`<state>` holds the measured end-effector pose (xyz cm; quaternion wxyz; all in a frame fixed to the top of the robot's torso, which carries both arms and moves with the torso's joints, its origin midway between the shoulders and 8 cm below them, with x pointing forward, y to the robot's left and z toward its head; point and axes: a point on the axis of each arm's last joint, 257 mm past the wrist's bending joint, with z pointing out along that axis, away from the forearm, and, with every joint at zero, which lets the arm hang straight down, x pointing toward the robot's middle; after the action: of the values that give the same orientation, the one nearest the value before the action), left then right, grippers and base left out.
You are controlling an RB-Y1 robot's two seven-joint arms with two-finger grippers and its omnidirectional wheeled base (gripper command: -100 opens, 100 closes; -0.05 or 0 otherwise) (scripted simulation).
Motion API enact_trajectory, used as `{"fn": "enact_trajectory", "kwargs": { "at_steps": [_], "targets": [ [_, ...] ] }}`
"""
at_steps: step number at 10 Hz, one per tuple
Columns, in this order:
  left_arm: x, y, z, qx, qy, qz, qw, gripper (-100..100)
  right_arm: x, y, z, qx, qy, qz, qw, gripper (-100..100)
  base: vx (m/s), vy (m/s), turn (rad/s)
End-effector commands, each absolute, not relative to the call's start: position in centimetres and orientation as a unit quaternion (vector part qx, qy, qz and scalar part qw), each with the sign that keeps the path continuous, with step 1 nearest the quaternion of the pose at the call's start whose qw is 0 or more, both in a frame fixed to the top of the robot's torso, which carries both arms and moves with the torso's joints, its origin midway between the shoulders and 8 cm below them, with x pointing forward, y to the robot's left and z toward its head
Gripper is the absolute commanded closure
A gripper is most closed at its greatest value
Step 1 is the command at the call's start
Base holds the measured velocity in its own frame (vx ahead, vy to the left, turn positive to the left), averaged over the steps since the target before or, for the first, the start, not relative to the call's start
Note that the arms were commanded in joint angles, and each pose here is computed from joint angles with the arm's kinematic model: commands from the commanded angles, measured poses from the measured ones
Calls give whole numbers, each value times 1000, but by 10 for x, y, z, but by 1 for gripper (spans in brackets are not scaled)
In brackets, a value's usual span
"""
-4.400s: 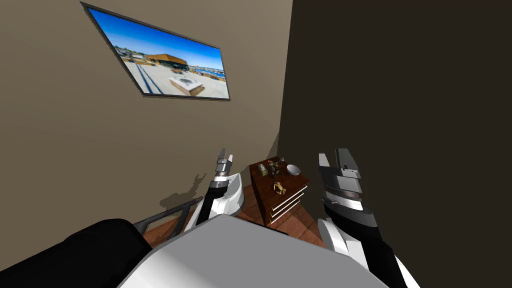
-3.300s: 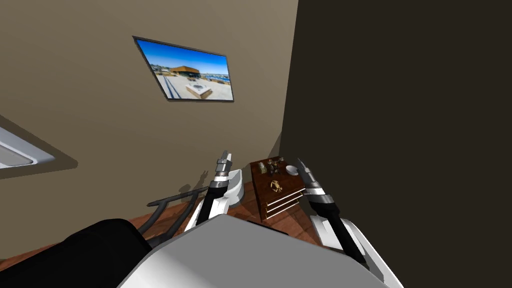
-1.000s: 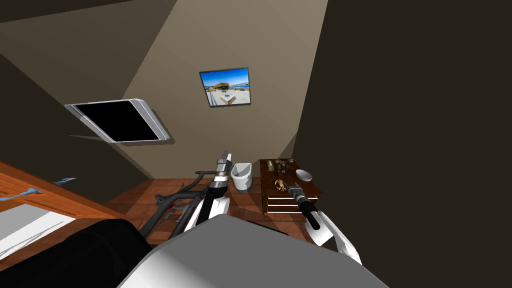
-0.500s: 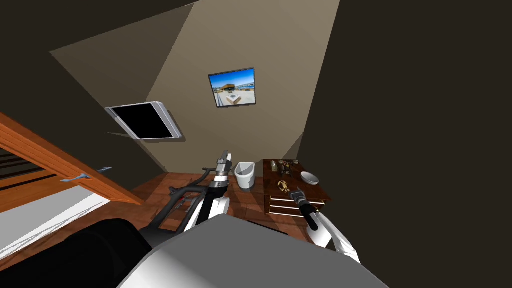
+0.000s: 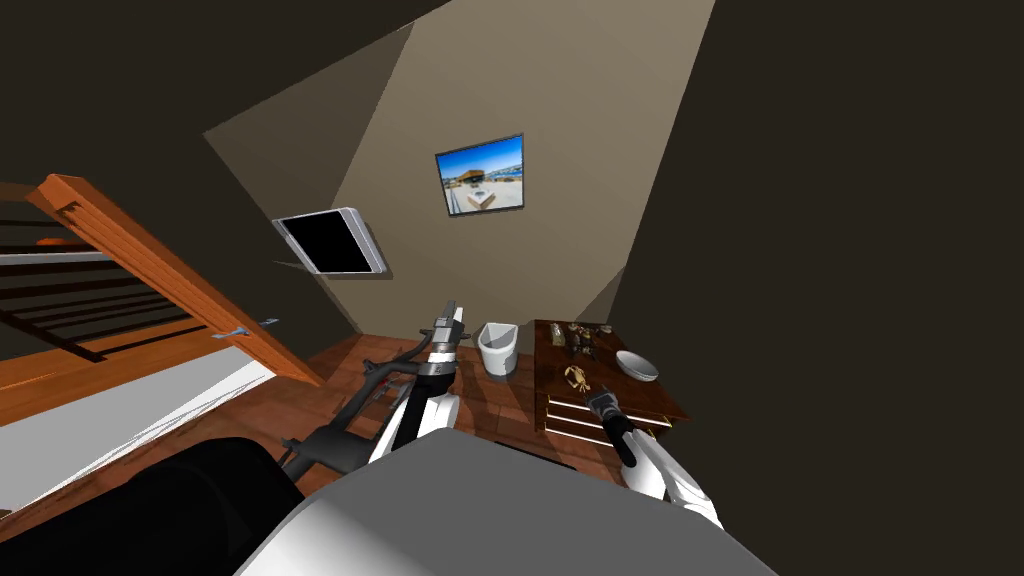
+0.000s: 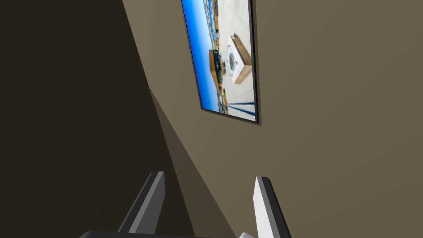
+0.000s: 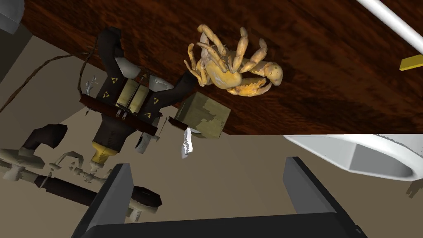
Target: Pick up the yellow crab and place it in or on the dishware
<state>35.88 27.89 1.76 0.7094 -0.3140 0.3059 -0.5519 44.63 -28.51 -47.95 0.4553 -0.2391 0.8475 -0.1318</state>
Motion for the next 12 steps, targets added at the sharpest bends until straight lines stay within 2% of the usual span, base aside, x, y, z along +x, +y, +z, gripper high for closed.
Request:
{"fn": "enact_trajectory", "kwargs": {
  "at_steps": [1,7,12],
  "targets": [
    [359,279,18,-314,306,-552,709,0,439,-300,-492,-257,851,-152,432,-100,14,20,102],
    [359,279,18,-314,306,-552,709,0,415,-347,-526,-332,845,-226,354,-100,19,21,133],
    [359,279,18,-314,306,-552,709,0,383,-402,-552,-412,822,-295,259,-100,41,31,173]
  ]
}}
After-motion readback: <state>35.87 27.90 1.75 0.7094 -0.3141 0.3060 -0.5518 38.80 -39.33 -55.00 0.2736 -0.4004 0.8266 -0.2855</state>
